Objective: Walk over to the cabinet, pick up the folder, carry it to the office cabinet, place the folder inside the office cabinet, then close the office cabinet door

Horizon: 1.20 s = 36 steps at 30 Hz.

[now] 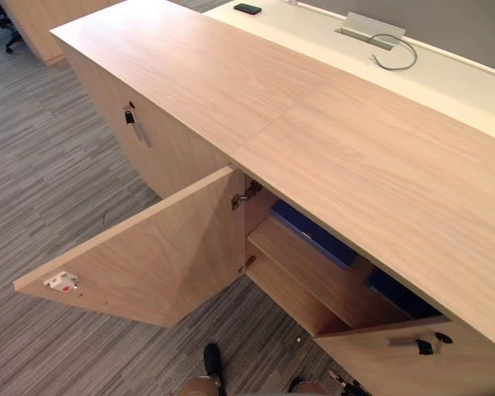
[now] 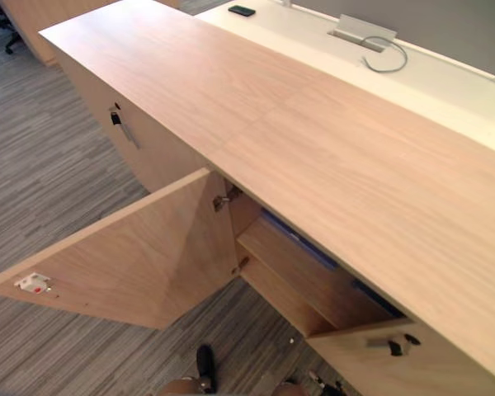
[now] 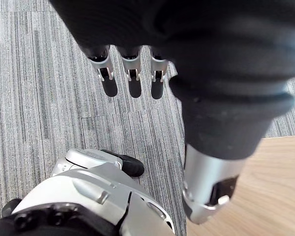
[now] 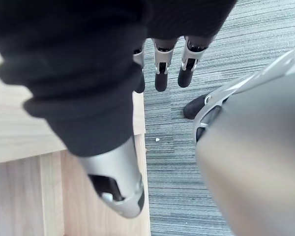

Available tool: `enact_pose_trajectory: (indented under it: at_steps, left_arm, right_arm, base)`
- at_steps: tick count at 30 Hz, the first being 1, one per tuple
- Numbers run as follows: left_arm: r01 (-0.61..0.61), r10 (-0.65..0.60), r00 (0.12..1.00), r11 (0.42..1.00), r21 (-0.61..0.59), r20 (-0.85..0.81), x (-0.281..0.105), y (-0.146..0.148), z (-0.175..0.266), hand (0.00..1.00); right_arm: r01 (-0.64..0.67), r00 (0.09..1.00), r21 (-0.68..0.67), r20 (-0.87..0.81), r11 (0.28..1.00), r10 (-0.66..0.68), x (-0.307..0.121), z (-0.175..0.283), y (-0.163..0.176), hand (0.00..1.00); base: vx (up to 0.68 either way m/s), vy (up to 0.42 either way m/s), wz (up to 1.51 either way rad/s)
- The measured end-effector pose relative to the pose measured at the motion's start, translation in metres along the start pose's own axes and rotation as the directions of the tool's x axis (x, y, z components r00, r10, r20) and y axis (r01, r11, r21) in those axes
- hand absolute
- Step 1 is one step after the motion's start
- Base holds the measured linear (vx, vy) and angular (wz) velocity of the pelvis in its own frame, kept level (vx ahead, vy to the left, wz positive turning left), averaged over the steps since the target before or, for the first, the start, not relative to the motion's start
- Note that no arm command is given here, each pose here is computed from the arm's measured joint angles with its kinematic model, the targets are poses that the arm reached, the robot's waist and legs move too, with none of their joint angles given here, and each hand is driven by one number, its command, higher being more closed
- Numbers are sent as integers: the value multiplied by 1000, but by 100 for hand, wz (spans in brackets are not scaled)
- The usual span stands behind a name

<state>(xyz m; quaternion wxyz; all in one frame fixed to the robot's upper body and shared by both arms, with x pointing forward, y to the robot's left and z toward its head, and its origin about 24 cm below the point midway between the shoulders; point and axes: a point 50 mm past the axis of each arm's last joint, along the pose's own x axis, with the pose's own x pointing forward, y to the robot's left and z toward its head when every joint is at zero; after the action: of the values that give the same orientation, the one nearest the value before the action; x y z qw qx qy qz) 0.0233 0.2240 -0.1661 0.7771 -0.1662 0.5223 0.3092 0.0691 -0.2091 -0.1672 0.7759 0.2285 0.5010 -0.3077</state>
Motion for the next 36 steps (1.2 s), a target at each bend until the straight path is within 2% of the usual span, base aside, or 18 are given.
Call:
enact_pose_trajectory:
  at_steps: [15, 21, 23, 26, 28, 32, 33, 36]
  left_arm:
    - [13, -14, 1000, 999, 42, 17, 2, -2, 7, 0]
    - [-33, 34, 999, 996, -84, 9, -1, 4, 0, 0]
    - [-64, 65, 998, 988, -137, 0, -2, 11, -2, 0]
    - [-110, 107, 994, 974, -196, -26, -5, 21, -11, 0]
    - [-105, 101, 995, 971, -217, -28, -5, 17, -13, 0]
    - [-111, 114, 993, 980, -167, 10, -3, 26, 1, 0]
    - [-104, 108, 994, 987, -119, 31, -2, 27, 8, 0]
    - [-105, 110, 992, 991, -81, 54, -1, 30, 15, 0]
  right_arm:
    - [-30, 999, -86, 7, 996, 31, 1, 4, 7, 0]
    - [-22, 999, -81, 26, 996, 24, 3, 14, 7, 0]
    - [-5, 1000, -35, 24, 999, 6, 3, 12, 3, 0]
    - [54, 998, -23, 21, 998, -53, 1, 11, -19, 0]
    - [93, 996, -28, 14, 995, -93, -1, 11, -34, 0]
    - [55, 997, 18, -59, 998, -54, -1, -13, -14, 0]
    - [48, 997, 21, -64, 999, -47, -2, -16, -11, 0]
    - [48, 997, 11, -53, 999, -48, -1, -13, -12, 0]
  base:
    - [-36, 3, 8]
    - [-83, -18, 22]
    - [-37, 29, 12]
    - [104, 108, 15]
    - [151, 312, 37]
    - [-10, 175, 11]
    - [-48, -32, -4]
    - [-89, -8, -19]
